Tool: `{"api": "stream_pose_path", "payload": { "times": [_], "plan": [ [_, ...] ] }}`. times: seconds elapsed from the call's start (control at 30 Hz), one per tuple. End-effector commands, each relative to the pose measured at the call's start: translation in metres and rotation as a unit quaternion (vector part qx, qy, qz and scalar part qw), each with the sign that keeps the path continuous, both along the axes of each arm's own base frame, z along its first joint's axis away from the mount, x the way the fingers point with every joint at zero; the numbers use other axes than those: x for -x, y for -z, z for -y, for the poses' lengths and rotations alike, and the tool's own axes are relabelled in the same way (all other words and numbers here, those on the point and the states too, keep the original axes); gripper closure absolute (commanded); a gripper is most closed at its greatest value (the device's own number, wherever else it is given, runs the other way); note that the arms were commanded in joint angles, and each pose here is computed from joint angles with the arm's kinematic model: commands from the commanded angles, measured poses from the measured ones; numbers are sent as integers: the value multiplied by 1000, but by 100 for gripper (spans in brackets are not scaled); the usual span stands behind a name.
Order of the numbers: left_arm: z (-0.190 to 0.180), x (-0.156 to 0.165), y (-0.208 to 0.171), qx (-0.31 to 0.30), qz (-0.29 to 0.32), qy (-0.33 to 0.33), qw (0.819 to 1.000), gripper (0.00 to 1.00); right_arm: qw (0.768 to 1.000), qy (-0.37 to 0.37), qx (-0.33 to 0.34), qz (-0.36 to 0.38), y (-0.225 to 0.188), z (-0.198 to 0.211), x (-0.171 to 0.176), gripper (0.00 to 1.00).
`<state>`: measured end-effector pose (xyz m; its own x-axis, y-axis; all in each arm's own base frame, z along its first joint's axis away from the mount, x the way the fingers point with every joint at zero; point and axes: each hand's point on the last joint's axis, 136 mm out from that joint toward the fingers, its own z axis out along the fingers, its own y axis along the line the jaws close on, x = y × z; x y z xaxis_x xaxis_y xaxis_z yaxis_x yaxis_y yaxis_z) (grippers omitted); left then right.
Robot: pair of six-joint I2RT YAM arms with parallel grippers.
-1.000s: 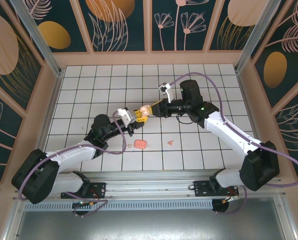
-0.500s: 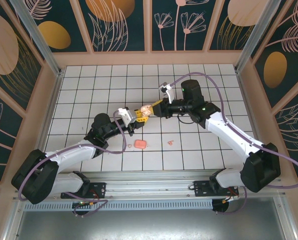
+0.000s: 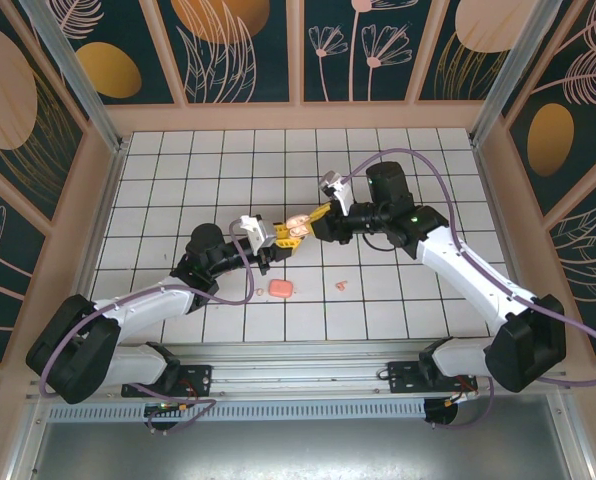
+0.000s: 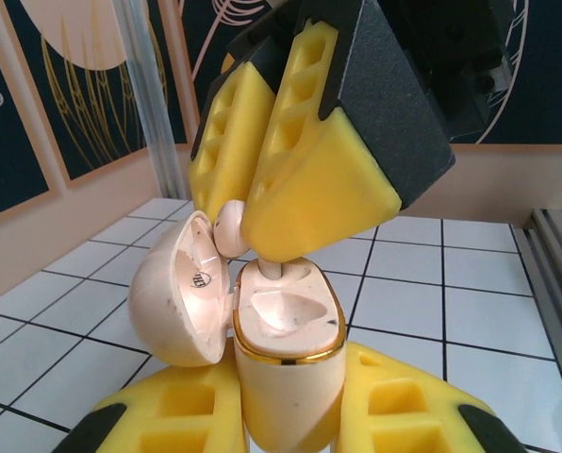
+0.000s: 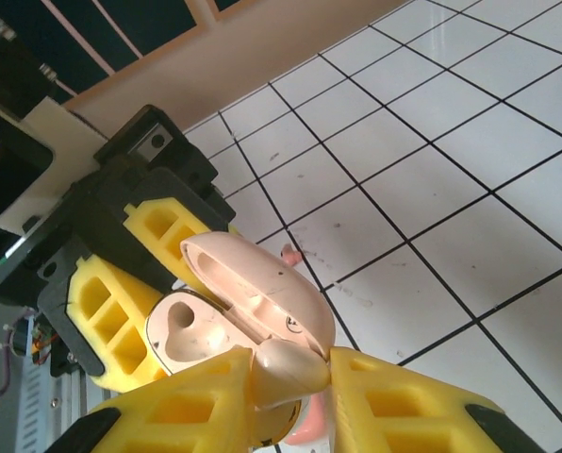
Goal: Insert the wireless bluetooth earbuds into the charging case
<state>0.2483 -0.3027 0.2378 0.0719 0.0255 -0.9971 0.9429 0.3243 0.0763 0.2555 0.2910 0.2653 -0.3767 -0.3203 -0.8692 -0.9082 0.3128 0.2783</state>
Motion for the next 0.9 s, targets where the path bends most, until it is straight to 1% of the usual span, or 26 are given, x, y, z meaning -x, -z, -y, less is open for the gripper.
{"api": "stream_pose_path", "payload": {
  "times": [0.0, 0.17, 0.5, 0.73, 0.87],
  "plan": [
    [7, 3, -21, 23, 11, 24, 999, 95, 998, -49, -1, 40, -15, -4, 18, 74],
    [7, 4, -23, 27, 12, 25, 999, 95, 998, -45, -2, 47, -19, -5, 18, 71],
    [6, 0, -20, 20, 13, 14, 1000, 95, 998, -34, -30, 52, -40, -4, 21, 64],
    [3, -2, -19, 15, 16, 1, 1000, 95, 997, -39, -45, 40, -43, -8, 21, 56],
    [2, -5, -18, 14, 17, -10, 1000, 95, 998, -26, -45, 41, -45, -6, 18, 51]
  ]
}}
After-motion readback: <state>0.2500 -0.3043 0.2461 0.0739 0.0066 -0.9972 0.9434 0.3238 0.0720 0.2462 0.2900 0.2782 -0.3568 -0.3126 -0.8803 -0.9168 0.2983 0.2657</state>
